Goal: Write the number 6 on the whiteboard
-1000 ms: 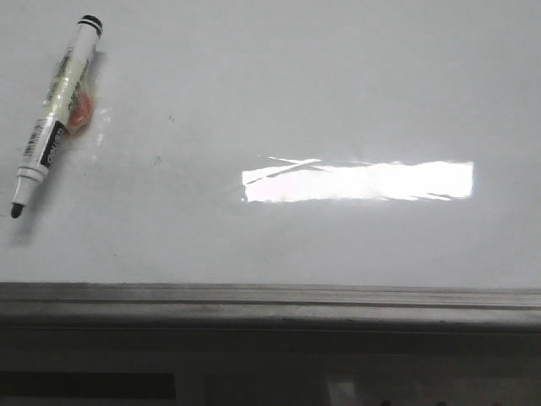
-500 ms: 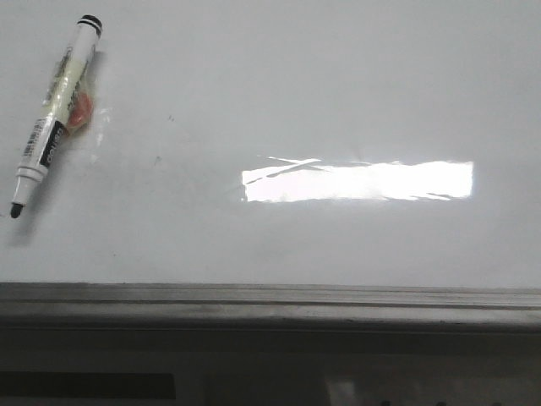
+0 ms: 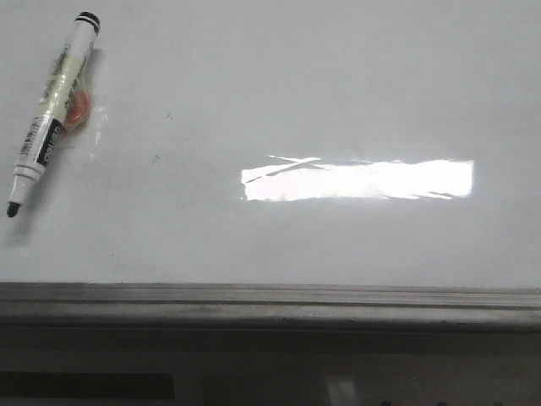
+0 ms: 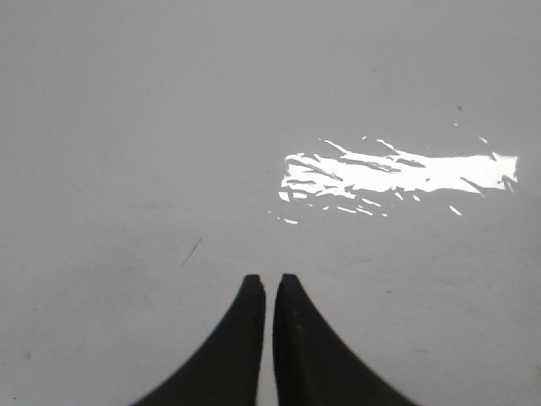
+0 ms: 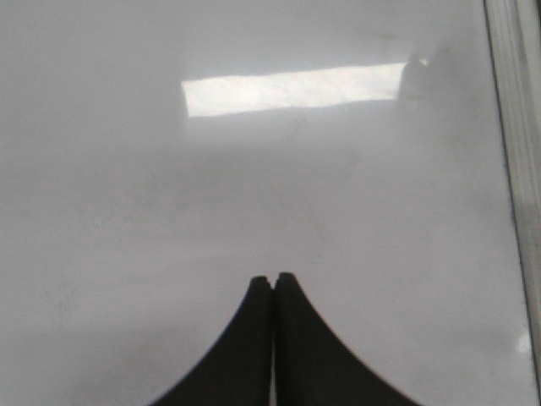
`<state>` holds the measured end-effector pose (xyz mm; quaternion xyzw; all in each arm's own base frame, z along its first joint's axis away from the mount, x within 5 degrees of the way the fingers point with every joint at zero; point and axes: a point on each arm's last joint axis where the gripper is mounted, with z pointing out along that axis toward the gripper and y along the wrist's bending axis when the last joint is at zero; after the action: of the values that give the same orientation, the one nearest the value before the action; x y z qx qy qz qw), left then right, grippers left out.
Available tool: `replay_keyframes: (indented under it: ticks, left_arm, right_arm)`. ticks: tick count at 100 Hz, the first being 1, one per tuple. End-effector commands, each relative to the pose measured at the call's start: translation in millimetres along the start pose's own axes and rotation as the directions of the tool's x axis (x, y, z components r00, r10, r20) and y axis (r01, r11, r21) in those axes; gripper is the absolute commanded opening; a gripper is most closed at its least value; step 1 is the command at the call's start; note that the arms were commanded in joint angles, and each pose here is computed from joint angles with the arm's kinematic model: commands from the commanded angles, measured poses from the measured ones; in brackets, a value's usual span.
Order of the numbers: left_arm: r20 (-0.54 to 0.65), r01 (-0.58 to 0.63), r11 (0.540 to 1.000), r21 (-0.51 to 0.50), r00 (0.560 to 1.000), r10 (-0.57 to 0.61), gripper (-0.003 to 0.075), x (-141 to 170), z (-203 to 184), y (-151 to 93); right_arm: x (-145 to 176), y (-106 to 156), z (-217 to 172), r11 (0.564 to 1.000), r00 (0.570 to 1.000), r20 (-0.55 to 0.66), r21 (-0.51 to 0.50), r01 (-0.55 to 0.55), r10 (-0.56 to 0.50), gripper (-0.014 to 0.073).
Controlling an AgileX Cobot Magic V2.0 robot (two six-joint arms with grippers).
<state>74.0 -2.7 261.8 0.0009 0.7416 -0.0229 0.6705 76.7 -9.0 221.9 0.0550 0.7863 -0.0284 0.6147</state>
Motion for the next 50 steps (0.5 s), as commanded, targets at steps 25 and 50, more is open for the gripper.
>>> replay_keyframes:
  ticks: [25, 50]
  left_arm:
    - [0.116, 0.155, 0.988, 0.022, 0.981, -0.157, 0.0429, -26.3, 33.0, -1.2]
    - [0.064, 0.052, 0.960, 0.274, 0.995, -0.072, 0.0429, -29.7, 41.5, -34.1]
  right_arm:
    - [-23.5, 0.5, 0.3, 1.000, 0.995, 0.095, -0.003, -0.012, 0.013, -0.0064]
    - [-22.5, 0.5, 0.3, 1.000, 0.996, 0.085, -0.002, -0.012, 0.013, -0.0064]
